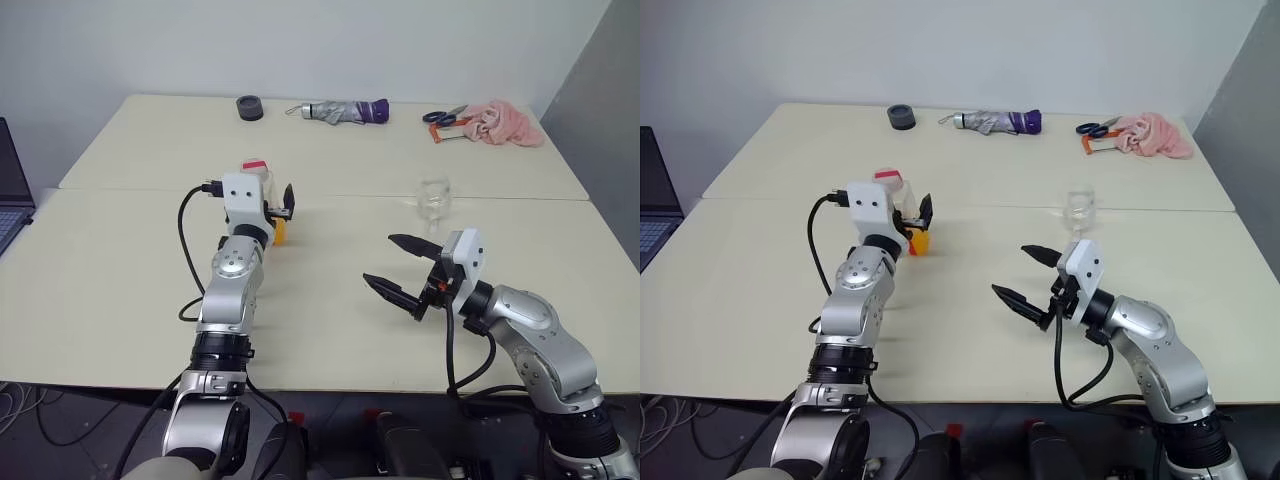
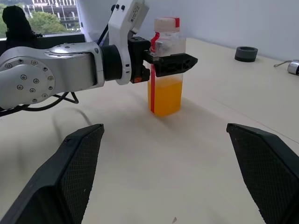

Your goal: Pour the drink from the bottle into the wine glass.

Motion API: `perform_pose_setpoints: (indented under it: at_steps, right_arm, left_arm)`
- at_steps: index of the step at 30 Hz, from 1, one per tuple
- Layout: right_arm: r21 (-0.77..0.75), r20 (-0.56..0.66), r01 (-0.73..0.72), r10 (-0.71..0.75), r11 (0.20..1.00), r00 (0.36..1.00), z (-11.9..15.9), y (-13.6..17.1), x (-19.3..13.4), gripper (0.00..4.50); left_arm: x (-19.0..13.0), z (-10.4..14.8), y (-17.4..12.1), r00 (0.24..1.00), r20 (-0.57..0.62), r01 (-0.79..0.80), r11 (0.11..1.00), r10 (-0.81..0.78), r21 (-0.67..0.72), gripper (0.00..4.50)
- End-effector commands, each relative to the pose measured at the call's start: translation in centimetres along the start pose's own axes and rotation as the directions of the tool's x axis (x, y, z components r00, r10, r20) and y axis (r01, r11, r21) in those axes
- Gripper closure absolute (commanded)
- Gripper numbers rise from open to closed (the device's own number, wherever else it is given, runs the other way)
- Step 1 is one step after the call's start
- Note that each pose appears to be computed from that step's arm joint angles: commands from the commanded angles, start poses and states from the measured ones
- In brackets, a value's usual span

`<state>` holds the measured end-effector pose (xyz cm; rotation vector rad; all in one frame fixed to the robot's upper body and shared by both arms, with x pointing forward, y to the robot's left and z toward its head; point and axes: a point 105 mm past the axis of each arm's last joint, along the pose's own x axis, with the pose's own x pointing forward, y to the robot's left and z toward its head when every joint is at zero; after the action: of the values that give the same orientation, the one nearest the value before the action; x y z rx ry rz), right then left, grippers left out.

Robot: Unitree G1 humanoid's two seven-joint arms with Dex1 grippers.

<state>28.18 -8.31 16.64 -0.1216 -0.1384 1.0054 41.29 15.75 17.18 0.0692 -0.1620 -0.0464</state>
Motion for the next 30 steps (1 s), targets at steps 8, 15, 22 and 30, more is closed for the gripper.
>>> perform_pose_setpoints:
  at_steps: [8,15,22,30]
  right_arm:
    - [-0.026,0.017,-0.010,0.011,1.000,1.000,0.67,0.02,0.07,0.00]
    - [-0.020,0.016,-0.002,0.003,1.000,1.000,0.59,-0.26,0.04,0.00]
    - [-0.020,0.009,-0.006,0.006,1.000,1.000,0.43,-0.26,0.01,0.00]
    - [-0.023,0.006,-0.008,0.008,1.000,1.000,0.36,-0.18,-0.03,0.00]
  left_arm:
    - [0.58,1.89,0.24,0.999,0.036,-0.033,0.999,0.032,0.027,0.04]
    - [0.69,2.14,0.24,0.999,0.029,-0.047,0.998,0.046,0.045,0.04]
    - [0.98,2.05,0.45,0.999,0.008,-0.049,0.997,0.048,0.062,0.04]
    - [1.05,2.22,-0.51,1.000,0.013,-0.008,0.999,0.008,0.043,1.92]
